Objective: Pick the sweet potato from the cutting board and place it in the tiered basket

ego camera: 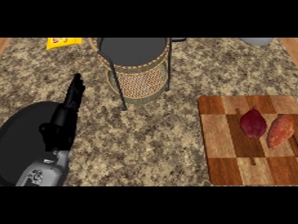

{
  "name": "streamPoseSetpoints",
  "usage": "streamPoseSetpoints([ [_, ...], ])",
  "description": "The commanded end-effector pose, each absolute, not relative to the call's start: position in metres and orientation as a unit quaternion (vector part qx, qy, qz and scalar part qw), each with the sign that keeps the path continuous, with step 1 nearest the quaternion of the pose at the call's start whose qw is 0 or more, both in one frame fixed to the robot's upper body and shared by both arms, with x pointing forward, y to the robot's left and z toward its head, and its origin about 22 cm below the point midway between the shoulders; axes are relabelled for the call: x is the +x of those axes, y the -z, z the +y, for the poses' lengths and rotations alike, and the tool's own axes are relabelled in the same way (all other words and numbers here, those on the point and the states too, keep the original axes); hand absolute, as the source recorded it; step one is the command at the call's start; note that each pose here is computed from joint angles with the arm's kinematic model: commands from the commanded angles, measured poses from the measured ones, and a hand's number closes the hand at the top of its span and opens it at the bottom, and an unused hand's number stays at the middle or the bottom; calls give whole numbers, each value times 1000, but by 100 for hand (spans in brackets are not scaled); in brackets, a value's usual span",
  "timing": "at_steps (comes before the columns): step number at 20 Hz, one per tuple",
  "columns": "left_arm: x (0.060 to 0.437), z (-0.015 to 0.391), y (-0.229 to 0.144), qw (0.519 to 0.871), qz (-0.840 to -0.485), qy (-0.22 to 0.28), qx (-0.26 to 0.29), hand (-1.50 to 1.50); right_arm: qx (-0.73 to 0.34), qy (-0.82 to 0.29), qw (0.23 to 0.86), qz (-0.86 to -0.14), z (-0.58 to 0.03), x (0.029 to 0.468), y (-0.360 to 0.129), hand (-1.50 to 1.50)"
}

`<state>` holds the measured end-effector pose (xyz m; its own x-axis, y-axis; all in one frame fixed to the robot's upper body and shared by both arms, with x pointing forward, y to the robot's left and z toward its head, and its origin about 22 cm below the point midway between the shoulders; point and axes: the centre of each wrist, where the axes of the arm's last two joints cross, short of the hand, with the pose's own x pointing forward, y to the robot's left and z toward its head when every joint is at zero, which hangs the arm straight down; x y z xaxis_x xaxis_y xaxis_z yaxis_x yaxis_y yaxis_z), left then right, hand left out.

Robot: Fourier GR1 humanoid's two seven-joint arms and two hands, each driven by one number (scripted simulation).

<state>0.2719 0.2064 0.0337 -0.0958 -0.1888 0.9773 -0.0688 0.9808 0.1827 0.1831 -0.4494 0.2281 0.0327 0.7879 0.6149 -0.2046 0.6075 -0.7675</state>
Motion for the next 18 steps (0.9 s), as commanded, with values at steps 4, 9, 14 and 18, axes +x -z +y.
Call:
streamPoseSetpoints([
  [4, 266, 199, -33, 670, -736, 42, 80, 0, -258, -408, 687, -543, -411, 193, -231, -150],
  [9, 267, 207, -28, 664, -741, 49, 89, 0, -258, -418, 713, -501, -422, 195, -213, -150],
  [14, 277, 224, -52, 666, -739, 43, 89, 0, -269, -429, 721, -473, -410, 189, -213, -150],
  [18, 278, 199, -22, 665, -740, 52, 85, 0, -297, -444, 708, -462, -407, 206, -199, -150],
])
